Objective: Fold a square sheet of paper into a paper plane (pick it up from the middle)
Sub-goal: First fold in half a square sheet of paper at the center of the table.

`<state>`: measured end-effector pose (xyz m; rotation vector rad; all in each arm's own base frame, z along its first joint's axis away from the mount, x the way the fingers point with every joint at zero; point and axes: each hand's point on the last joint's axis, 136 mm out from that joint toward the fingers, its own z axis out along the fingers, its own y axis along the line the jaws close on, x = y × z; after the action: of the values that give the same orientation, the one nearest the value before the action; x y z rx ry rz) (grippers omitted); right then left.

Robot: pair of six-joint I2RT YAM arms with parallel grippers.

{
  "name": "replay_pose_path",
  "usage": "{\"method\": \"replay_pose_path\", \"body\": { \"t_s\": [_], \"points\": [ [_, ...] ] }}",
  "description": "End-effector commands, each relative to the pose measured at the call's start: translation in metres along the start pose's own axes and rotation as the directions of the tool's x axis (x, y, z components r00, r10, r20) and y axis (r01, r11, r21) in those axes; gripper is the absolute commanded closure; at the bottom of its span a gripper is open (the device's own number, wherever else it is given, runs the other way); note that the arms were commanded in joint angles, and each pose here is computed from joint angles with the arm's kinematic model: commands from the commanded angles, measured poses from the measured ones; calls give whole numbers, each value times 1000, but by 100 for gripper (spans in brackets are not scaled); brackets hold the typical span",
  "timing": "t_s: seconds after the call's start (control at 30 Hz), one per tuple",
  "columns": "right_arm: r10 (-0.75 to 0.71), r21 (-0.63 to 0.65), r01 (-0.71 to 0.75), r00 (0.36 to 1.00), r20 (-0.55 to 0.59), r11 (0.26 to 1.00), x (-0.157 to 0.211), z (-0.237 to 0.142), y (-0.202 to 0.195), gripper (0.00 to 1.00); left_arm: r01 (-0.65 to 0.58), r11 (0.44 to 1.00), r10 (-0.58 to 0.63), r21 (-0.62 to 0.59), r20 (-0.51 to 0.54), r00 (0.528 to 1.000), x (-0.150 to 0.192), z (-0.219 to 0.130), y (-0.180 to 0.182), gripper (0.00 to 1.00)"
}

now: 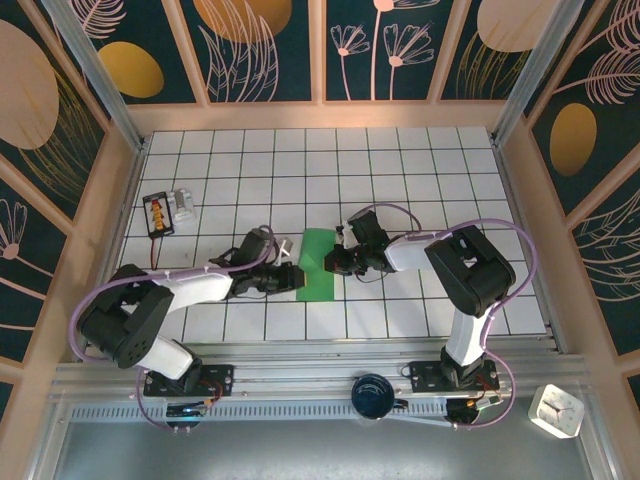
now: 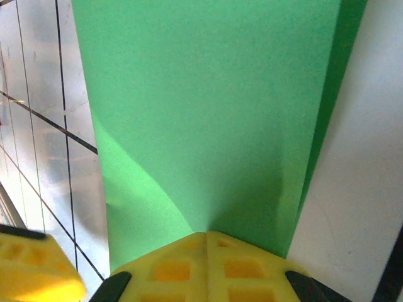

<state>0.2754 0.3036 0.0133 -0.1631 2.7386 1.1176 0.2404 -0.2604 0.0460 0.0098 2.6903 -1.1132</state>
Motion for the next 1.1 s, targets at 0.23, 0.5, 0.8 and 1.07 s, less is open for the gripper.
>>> {"method": "replay_pose_path", "body": {
  "t_s": [0.23,0.5,0.8,1.07],
  "points": [
    [86,284,-60,993,-81,957,42,8,-77,100,3,999,3,-50,109,994,-82,36,6,84],
    [85,294,-58,993,-80,954,43,8,-79,100,28,993,-13,-112,136,991,-95,40,40,84],
    [86,300,-59,993,-77,952,43,6,-80,100,-47,998,39,46,166,985,-120,28,-12,77],
    [85,304,-58,993,-78,951,42,7,-80,100,6,998,4,-68,146,989,-131,53,25,81]
  ]
}}
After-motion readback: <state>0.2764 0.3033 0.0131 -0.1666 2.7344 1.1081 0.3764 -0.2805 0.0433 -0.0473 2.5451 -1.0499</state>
